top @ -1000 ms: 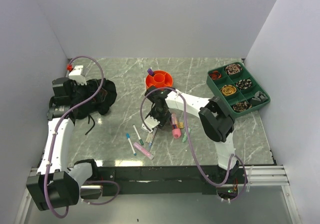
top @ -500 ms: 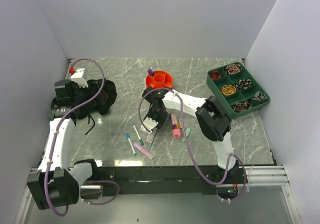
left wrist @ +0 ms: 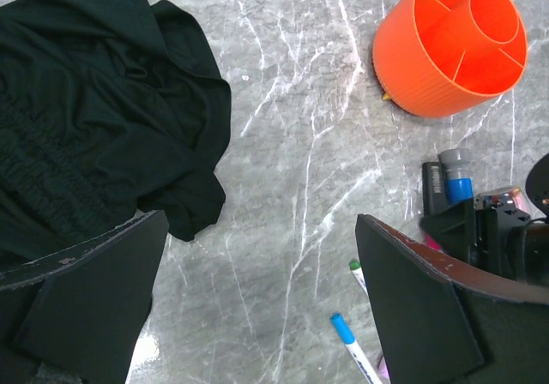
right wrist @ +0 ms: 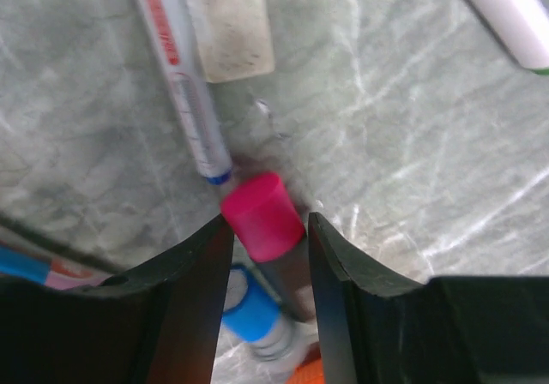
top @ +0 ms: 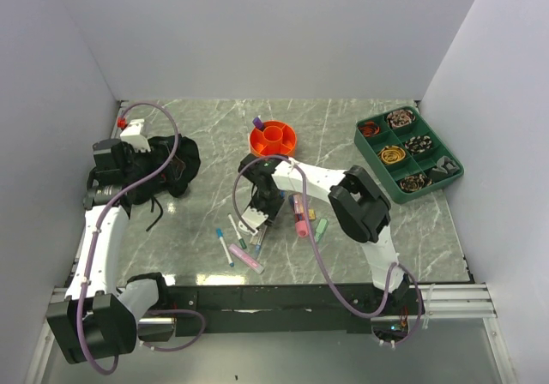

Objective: Sort the stationery into containers
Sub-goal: Pick up the pen from the center of the board.

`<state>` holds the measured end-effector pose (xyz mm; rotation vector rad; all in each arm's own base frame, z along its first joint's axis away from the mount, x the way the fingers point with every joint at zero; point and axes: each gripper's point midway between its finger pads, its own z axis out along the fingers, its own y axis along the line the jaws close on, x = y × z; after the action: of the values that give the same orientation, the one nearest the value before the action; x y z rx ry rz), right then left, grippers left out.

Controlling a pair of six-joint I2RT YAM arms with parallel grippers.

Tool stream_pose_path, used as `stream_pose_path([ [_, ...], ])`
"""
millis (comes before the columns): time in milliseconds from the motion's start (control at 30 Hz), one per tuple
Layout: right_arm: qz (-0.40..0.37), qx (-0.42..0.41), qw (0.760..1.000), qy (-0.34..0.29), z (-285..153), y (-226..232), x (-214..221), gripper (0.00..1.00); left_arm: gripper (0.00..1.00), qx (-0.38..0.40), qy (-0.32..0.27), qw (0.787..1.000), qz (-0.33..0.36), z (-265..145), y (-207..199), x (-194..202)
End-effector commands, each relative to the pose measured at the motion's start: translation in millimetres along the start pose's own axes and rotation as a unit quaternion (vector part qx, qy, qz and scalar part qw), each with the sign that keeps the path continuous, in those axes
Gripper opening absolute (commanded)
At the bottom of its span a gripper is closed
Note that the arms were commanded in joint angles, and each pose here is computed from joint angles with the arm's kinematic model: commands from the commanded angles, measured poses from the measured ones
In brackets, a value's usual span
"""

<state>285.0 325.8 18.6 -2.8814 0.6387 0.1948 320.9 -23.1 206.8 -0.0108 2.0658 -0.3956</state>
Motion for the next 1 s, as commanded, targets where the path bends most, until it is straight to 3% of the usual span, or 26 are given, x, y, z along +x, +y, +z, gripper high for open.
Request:
stream_pose_path([
  [0,0.003,-0.002,1.000,0.001,5,-8,1,0.47,0.99,0.005,-0.017,1.000,0.004,-5,-3,-7],
  [100,0.010,-0.008,1.000,0.001,10,-10,4,0.44,0.99,0.005,-0.015,1.000,0.001,-6,-3,-5],
  [233,0.027,-0.013,1.000,-0.007,9,-15,3,0.19,0.99,0.004,-0.014,1.000,0.001,-7,-2,-4],
  [333,0.037,0.002,0.999,-0.018,-5,-23,-3,0.10,0.99,0.002,-0.014,1.000,0.003,-8,-1,-4],
  [500,0.063,0.076,0.994,-0.050,-71,-61,-24,0.05,0.99,0.009,-0.021,1.000,0.005,-6,-4,-12],
  [633,0.113,0.194,0.969,-0.103,-149,-111,-36,0.01,0.99,0.031,-0.025,0.999,-0.006,-3,-12,-24],
  [733,0.184,0.281,0.928,-0.164,-199,-138,-32,0.00,0.99,0.046,-0.024,0.999,-0.016,5,-15,-29],
  [767,0.235,0.295,0.904,-0.201,-210,-143,-34,0.00,0.99,0.057,-0.023,0.998,-0.018,7,-18,-30],
  [833,0.264,0.371,0.857,-0.240,-246,-166,-19,0.00,0.99,0.072,-0.022,0.997,-0.022,15,-20,-36],
  [867,0.338,0.384,0.813,-0.277,-258,-167,-1,0.00,0.99,0.084,-0.019,0.996,-0.021,17,-23,-38],
  [900,0.334,0.439,0.777,-0.302,-287,-184,12,0.00,0.99,0.088,-0.010,0.996,-0.027,26,-21,-36],
  [933,0.394,0.436,0.734,-0.342,-291,-186,20,0.00,1.00,0.091,-0.014,0.995,-0.024,28,-22,-44],
  [967,0.414,0.454,0.706,-0.352,-303,-186,44,0.00,0.99,0.095,-0.011,0.995,-0.024,32,-22,-45],
])
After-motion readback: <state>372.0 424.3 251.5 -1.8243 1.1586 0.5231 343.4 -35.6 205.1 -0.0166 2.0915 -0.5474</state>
